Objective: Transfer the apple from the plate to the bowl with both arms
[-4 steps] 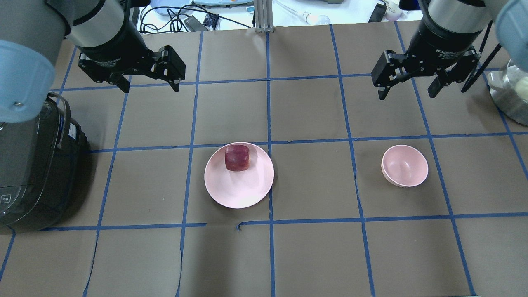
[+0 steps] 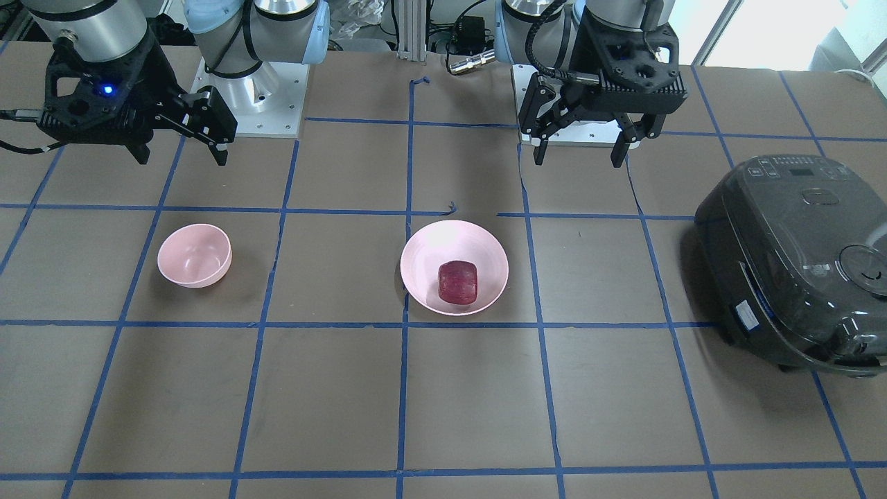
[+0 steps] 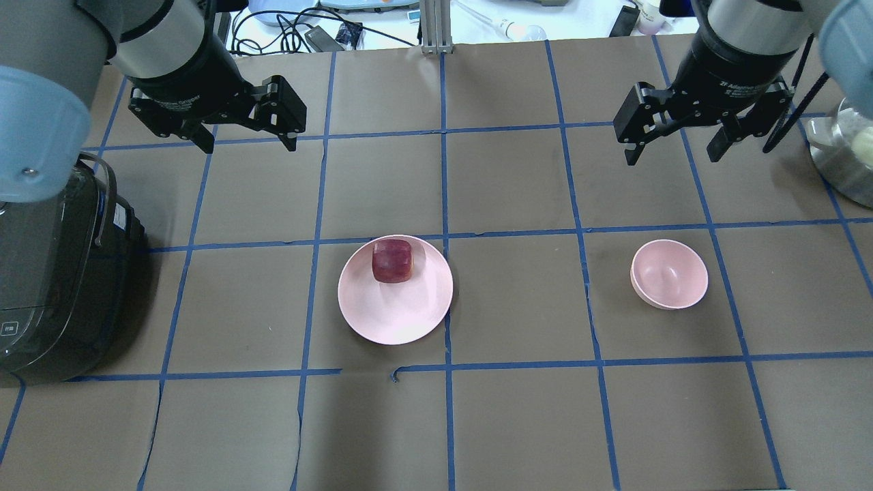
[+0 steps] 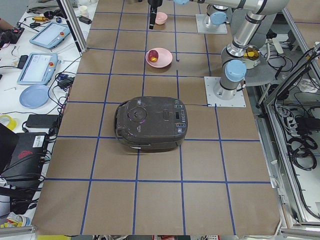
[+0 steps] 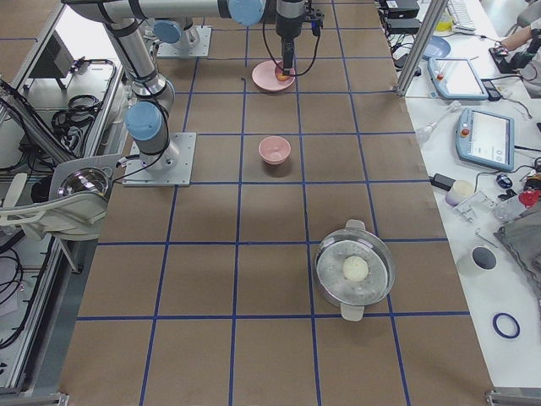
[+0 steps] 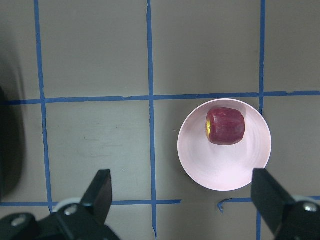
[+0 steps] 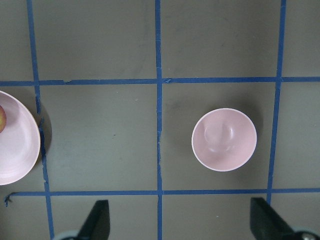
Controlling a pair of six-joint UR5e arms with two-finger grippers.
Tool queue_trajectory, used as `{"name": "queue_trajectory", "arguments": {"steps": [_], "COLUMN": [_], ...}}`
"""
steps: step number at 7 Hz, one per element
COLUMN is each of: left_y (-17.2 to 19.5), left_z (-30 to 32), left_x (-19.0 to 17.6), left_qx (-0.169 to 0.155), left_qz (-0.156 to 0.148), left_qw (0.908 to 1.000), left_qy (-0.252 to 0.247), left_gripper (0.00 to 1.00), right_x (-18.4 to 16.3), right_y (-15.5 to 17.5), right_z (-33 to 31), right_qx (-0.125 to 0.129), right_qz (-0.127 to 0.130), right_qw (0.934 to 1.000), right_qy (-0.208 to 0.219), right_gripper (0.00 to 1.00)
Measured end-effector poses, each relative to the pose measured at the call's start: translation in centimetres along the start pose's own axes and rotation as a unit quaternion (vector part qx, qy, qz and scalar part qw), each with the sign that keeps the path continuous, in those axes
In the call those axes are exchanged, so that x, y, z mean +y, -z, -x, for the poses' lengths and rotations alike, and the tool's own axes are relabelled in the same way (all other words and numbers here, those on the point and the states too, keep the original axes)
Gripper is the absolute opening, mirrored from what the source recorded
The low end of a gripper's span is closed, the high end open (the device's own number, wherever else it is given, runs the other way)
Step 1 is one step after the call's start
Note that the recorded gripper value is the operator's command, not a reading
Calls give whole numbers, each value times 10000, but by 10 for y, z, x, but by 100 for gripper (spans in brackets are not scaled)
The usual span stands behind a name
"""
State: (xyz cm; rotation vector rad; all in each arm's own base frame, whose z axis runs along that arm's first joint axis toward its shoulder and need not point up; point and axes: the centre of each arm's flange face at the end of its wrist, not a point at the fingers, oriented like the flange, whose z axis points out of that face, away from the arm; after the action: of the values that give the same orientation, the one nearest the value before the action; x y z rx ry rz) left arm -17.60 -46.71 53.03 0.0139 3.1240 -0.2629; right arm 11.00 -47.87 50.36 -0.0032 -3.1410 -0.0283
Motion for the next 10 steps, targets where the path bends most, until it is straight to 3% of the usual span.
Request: {"name": "queue_trajectory", "arguments": {"steps": [10], "left_y": [-4], "left_z": [0], "left_x": [2], "left_qx": [-5], "left_qz": [116], "left_qw": [9999], "left_qy": [-6], "left_gripper": [100], "right_x": [-1], "right_y": [-4], "right_z": [0], "right_qx": [20], "right_qz": [44], "right_qw": [10000], "right_qy": [0], "right_gripper": [100]}}
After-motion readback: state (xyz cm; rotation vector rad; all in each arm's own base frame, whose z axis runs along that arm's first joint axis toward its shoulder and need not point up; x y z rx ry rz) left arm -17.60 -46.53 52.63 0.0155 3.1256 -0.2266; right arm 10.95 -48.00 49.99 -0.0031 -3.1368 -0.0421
